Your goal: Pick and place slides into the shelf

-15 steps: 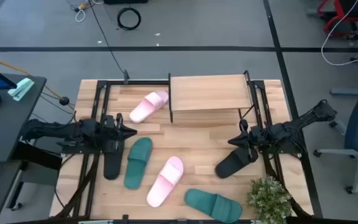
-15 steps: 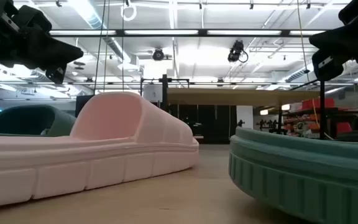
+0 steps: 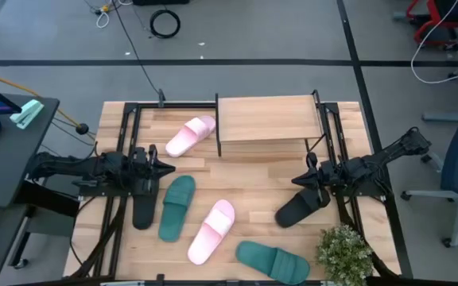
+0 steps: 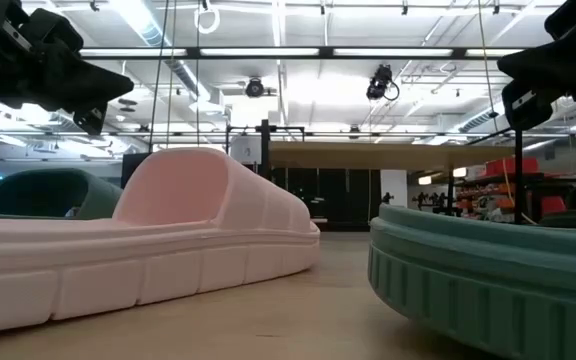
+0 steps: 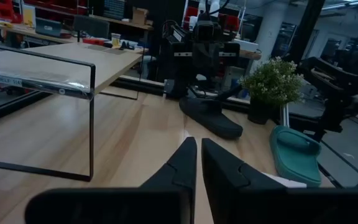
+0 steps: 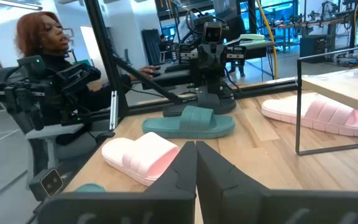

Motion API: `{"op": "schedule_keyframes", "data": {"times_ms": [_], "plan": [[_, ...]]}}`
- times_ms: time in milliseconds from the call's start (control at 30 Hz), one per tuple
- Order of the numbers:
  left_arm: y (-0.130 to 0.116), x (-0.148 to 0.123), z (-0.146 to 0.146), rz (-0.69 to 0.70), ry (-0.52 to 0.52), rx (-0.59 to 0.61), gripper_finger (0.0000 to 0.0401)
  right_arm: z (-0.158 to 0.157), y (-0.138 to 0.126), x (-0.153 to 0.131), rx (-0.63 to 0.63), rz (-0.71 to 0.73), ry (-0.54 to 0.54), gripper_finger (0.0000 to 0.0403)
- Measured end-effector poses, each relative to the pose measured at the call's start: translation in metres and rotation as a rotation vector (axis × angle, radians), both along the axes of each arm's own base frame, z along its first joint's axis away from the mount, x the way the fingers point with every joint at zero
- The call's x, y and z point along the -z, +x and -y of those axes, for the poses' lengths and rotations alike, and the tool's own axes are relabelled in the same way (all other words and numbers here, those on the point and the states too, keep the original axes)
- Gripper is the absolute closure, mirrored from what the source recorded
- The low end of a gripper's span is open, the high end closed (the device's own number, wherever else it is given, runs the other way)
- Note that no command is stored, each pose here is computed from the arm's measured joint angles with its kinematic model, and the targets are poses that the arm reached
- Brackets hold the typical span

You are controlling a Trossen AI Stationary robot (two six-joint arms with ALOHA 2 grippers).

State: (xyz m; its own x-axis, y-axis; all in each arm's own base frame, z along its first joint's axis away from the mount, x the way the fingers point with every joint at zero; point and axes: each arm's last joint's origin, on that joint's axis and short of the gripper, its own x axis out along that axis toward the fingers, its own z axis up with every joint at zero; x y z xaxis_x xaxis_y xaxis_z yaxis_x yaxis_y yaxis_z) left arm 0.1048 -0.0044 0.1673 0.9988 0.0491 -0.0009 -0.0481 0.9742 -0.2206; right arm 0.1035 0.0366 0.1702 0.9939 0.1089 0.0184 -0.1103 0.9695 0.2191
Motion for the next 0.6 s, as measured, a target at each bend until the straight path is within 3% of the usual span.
{"op": "schedule_keyframes", "data": {"times_ms": [600], "plan": [[0.0000,0.0001,0.0000,0.000,0.000,0.000,0.0370,0.0000,0.0000,-0.0001,0.000,0.000,0.000,0.0398]]}}
